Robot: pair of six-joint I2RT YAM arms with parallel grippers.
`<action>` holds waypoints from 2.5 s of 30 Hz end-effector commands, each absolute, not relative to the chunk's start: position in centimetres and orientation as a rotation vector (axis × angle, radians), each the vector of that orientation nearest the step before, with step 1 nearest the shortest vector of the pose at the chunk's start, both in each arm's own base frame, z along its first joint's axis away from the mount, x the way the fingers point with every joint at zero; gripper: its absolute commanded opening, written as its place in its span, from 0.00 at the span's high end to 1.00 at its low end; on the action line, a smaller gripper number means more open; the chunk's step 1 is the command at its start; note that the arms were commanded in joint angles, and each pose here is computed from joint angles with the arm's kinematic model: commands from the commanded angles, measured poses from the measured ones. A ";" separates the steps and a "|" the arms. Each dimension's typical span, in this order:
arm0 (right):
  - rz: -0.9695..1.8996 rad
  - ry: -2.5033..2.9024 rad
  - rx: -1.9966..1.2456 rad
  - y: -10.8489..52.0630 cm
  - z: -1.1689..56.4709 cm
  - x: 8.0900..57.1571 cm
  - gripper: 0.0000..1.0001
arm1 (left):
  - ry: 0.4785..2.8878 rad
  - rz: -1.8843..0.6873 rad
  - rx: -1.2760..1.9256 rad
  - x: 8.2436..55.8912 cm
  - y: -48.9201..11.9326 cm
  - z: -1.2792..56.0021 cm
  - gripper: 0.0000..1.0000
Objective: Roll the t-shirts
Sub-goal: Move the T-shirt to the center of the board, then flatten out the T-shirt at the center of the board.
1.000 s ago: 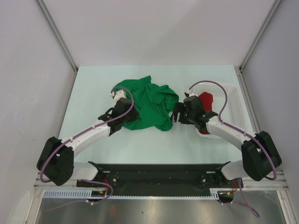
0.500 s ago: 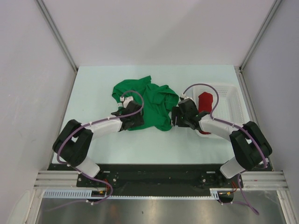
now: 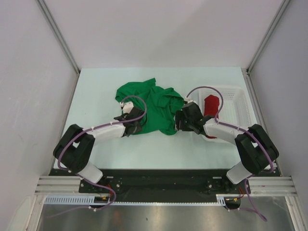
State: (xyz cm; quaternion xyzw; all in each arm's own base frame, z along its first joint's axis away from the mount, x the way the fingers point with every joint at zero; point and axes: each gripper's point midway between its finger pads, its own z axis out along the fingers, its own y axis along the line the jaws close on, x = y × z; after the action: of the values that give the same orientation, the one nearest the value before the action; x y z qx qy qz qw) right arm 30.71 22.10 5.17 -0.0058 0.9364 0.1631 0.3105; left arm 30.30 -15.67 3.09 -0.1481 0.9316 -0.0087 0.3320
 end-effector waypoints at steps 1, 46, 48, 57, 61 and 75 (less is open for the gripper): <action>0.446 2.409 -0.017 23.1 6.7 32.4 0.31 | 2.433 0.000 -0.378 30.2 -15.3 2.6 0.68; 0.307 2.282 0.117 22.1 6.9 42.7 0.41 | 2.342 0.030 -0.396 38.3 -11.2 9.7 0.52; 0.306 2.286 0.115 22.1 6.9 42.6 0.43 | 2.370 0.055 -0.369 38.4 -11.9 9.2 0.53; 0.329 2.284 0.083 22.7 6.8 42.6 0.51 | 2.435 0.036 -0.244 34.4 -15.8 6.6 0.50; 0.331 2.290 0.081 22.8 6.7 42.5 0.55 | 2.476 0.063 -0.202 33.0 -16.3 5.0 0.47; 0.382 2.269 0.030 24.4 6.8 43.8 0.58 | 2.486 0.141 -0.186 32.0 -15.2 3.7 0.52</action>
State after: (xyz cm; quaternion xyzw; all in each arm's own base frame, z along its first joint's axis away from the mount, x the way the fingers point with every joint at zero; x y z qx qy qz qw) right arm 41.71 22.90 4.85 0.0252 0.9168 0.1330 0.3757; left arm 32.12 -15.68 3.84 -0.0637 0.9478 0.0425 0.3096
